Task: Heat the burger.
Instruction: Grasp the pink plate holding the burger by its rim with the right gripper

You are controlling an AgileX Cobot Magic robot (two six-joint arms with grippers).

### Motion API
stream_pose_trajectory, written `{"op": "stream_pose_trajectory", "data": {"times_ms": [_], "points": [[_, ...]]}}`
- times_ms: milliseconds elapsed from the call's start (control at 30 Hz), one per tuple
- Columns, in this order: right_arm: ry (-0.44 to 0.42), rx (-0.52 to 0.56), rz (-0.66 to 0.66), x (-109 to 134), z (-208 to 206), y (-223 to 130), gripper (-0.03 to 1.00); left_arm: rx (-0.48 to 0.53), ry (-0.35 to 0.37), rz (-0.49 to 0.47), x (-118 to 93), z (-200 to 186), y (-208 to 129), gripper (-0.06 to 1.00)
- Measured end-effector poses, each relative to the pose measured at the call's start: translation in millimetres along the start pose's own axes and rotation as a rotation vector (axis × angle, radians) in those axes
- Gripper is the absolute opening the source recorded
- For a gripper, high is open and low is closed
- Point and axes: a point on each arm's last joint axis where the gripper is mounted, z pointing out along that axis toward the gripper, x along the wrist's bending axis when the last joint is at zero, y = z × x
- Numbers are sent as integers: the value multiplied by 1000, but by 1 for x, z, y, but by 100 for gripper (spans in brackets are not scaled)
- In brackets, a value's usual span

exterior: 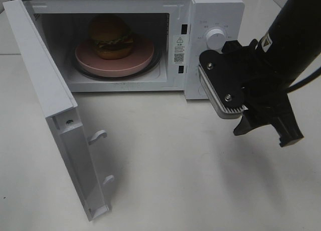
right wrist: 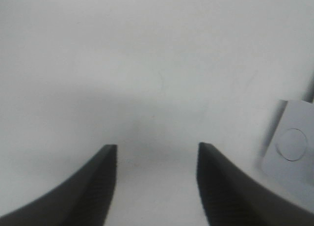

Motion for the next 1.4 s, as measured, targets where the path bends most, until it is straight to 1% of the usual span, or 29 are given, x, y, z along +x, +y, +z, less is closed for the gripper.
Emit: {"op": "stream_pose_trajectory", "data": {"times_ms": [33,67,100,133,167,200,233,300,467,533,667,767,833,1400], "points": [[-21,-7,17,-2,0,1,67,0,0,0,0,0,0,97],[-21,-7,17,-2,0,1,67,0,0,0,0,0,0,97],[-51,-17,34,-5,0,1,81,0,0,0,0,0,0,97],[-66,-22,40,-6,0,2,87,0,0,0,0,0,0,97],[-66,-22,40,-6,0,2,87,0,0,0,0,0,0,97],[-85,-27,41,-8,0,2,94,0,0,0,0,0,0,97],[-105,-28,36,-10,-1,2,96,0,0,0,0,0,0,97],[-115,-25,30,-10,-1,2,98,0,0,0,0,0,0,97],[-144,-13,5,-13,-1,1,99,0,0,0,0,0,0,97],[-184,-18,-6,-17,-1,2,99,0,0,0,0,0,0,97],[-206,-18,-24,-18,-2,3,99,0,0,0,0,0,0,97],[-217,-22,-61,-19,-3,11,99,0,0,0,0,0,0,97],[-233,-32,-81,-27,-4,20,98,0,0,0,0,0,0,97],[-238,-61,-124,-65,29,55,95,0,0,0,0,0,0,97]]}}
